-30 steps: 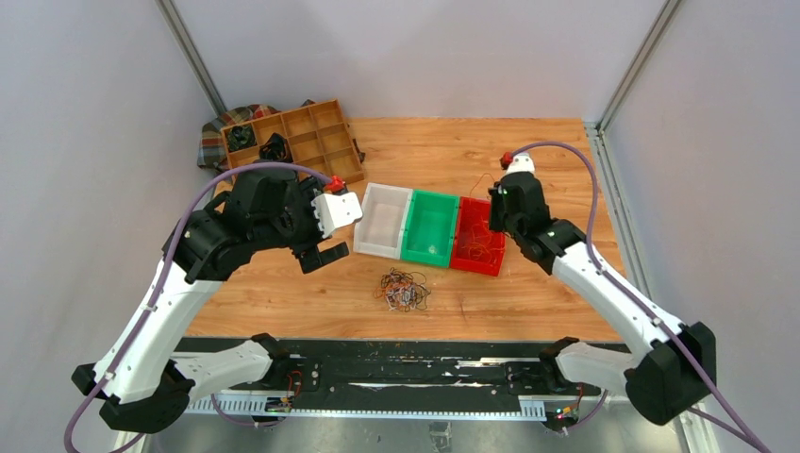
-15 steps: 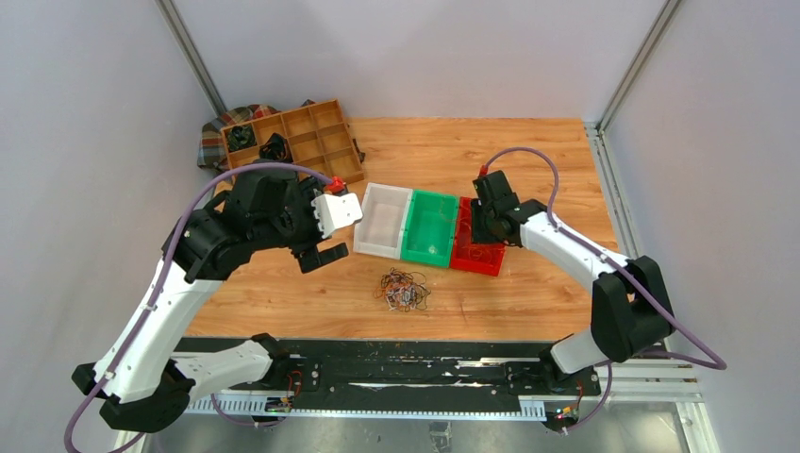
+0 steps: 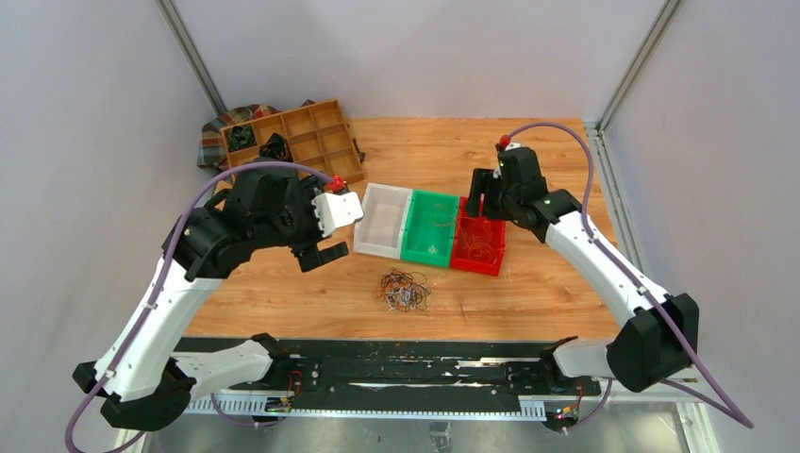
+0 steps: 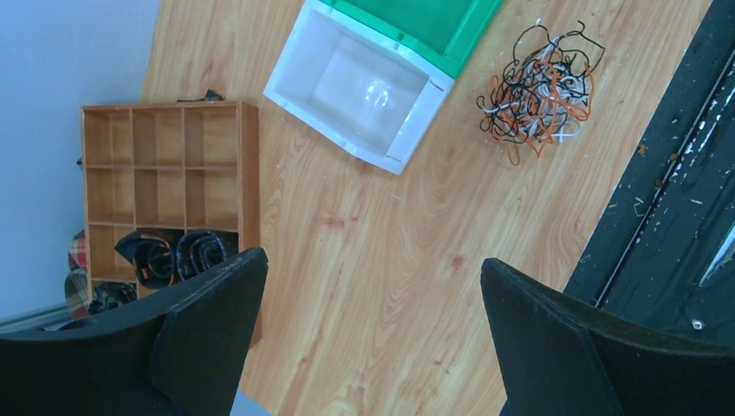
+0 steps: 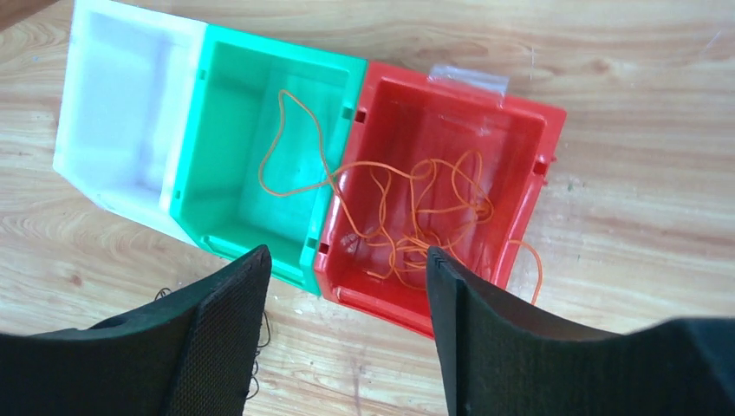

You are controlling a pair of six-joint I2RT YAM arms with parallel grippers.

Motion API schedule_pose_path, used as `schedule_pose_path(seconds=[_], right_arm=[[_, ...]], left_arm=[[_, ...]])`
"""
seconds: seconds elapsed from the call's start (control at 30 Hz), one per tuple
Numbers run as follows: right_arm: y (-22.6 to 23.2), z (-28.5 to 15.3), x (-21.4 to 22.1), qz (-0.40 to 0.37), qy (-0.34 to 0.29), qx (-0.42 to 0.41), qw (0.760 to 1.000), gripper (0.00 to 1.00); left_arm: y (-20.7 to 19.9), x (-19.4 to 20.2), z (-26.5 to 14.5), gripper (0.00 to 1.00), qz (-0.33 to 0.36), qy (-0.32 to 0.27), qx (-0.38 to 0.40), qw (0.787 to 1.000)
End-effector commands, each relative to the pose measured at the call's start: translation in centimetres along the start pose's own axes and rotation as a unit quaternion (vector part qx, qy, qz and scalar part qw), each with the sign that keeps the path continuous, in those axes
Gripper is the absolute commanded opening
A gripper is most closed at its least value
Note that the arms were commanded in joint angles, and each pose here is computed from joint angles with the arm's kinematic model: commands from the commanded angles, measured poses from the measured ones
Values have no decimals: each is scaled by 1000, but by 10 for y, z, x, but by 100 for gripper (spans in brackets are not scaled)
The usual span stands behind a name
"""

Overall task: Untangle the cables
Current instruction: Place the cable in the bin.

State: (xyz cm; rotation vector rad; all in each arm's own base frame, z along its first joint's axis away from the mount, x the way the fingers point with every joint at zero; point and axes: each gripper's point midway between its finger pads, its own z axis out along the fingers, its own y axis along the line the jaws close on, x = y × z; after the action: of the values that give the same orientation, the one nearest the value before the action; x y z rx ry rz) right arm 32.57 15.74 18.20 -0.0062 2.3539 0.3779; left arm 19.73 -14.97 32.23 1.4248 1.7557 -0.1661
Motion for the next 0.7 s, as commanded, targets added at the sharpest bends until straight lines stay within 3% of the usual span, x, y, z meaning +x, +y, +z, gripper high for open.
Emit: schedule_pose_path(seconds=[0.0,0.13,0.33,0.5,0.67], right_arm=[[29,2,-13,-86,-14,-21,996,68],[46,33,-8,-225,12,14,974,69],[57,67,0,-408,34,85,908,70],[55,88,2,-480,42,151,863,68],[50,104,8,-513,55,181,838,61]], left_arm=[[2,-6,-5,98,5,-9,-3,1000],[3,-8,-6,98,4,-11,-4,1000],[4,-9,-11,98,7,-13,-8,1000],[3,-10,-16,98,11,-15,-8,1000],[3,-12,-19,98,9,-22,-8,1000]])
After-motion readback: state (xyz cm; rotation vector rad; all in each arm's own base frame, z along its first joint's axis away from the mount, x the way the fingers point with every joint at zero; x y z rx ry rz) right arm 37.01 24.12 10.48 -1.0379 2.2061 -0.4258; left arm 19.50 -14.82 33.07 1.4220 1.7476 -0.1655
